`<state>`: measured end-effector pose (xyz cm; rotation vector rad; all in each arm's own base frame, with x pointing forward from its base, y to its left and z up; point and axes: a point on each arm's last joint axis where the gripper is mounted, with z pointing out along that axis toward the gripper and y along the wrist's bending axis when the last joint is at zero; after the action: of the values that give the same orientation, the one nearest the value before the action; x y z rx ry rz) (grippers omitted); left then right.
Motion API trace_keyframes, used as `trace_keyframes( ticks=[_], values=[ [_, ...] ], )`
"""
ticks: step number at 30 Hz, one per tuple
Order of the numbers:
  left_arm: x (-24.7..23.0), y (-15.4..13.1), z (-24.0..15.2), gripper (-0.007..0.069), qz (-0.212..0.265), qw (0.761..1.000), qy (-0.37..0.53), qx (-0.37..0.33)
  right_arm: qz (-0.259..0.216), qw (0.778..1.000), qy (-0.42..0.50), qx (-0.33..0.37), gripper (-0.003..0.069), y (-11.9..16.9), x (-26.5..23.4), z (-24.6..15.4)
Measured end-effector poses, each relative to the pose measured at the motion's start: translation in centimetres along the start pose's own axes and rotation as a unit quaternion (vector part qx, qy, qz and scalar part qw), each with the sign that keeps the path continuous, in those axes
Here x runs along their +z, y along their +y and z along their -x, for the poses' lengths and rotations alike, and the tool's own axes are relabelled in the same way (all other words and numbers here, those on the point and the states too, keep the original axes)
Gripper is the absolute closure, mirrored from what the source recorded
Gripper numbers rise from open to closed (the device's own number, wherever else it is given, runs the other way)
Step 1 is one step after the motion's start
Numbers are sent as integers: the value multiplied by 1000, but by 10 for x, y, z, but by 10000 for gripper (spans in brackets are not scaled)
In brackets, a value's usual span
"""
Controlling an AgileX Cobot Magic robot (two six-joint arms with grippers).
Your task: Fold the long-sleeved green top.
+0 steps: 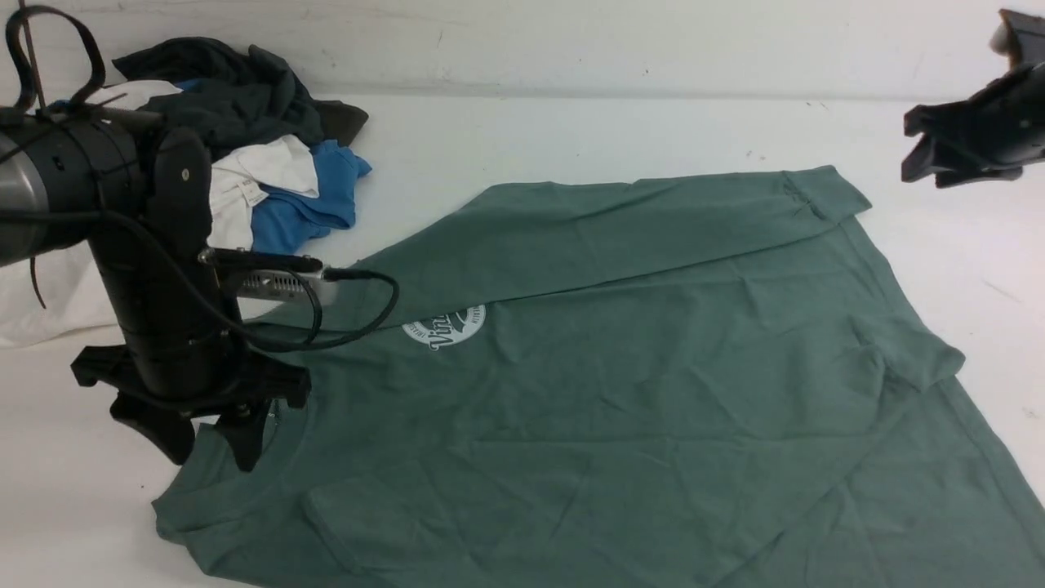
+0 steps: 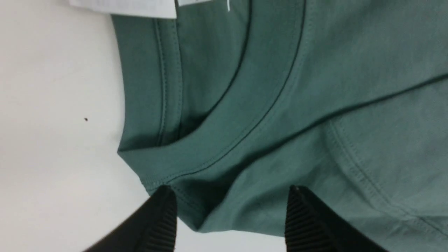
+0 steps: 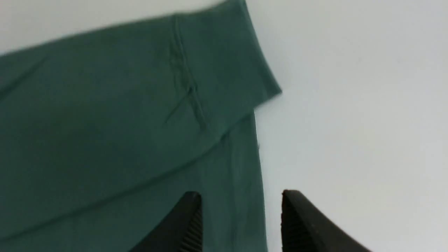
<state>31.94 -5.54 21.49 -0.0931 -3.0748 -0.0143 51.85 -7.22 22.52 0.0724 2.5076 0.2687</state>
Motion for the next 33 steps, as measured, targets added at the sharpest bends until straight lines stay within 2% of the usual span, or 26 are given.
trace_keyframes(
  ticks=[4,12,23,26,28,29,31,33],
  values=[
    [-3,0,2,229,0,1000,-4,-4,3,999,-33,-11,328,-10,39,8],
    [-3,0,1,229,0,1000,-3,-19,8,999,-48,1,323,-27,100,-6],
    [-3,0,1,229,0,1000,-3,-22,30,996,-77,25,336,-26,108,-5],
    [-3,0,1,229,0,1000,-3,-22,33,996,-74,25,423,-25,110,-6],
    [-3,0,1,229,0,1000,-3,-22,35,997,-68,24,525,-25,110,-7],
    [-3,0,1,229,0,1000,-3,-22,35,997,-68,24,536,-25,110,-7],
    [-3,0,1,229,0,1000,-3,-22,34,998,-58,17,631,-25,108,-7],
    [-3,0,1,229,0,1000,-3,-22,28,998,-48,3,657,-24,102,-5]
  ],
)
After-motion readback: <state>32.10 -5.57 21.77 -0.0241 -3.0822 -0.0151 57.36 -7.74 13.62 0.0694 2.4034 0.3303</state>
